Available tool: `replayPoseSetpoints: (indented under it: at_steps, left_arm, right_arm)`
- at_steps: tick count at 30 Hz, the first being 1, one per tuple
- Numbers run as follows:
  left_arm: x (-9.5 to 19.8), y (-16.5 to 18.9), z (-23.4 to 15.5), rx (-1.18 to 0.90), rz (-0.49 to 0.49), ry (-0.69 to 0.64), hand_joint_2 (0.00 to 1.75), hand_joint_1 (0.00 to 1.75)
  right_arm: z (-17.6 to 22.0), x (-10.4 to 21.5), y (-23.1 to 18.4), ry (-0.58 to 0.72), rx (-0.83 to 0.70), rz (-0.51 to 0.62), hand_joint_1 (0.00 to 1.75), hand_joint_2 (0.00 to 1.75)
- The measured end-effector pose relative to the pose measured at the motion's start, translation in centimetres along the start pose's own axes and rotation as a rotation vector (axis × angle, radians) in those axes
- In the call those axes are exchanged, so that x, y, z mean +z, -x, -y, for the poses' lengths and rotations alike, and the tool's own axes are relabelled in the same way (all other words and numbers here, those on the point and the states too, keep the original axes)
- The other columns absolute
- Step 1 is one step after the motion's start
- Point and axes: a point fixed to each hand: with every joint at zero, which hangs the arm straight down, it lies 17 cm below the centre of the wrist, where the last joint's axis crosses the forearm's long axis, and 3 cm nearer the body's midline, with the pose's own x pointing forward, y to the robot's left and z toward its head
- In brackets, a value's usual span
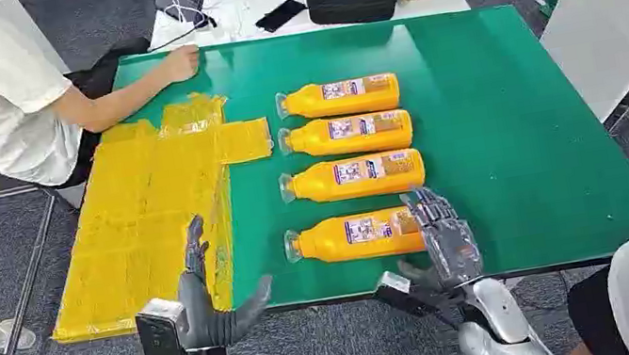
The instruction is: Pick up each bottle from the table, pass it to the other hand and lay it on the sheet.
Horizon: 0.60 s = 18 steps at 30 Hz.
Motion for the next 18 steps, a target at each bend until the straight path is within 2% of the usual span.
replayPoseSetpoints:
  at_steps: [4,9,12,18]
  left_arm:
    - [-0.2,-0.2,0.8,0.092,-0.026,0.035,1.75,0.00]
    - [-0.3,-0.4,1.3,0.093,-0.048,0.057,1.75,0.00]
    - [0.0,0.2,1.7,0.097,-0.094,0.067,1.75,0.00]
    - [0.1,0.3,2.1,0.112,-0.120,0.076,1.75,0.00]
  right_arm:
    - [-0.3,-1.0,1.0,-0.024,0.003,-0.015,0.00,1.75]
    - [-1.7,-1.3,2.7,-0.097,0.017,-0.065,0.00,1.75]
    - [-2.9,-0.9,3.9,-0.164,0.022,-0.102,0.00,1.75]
    - [-3.2,-1.3,4.4,-0.198,0.042,-0.110,0.00,1.75]
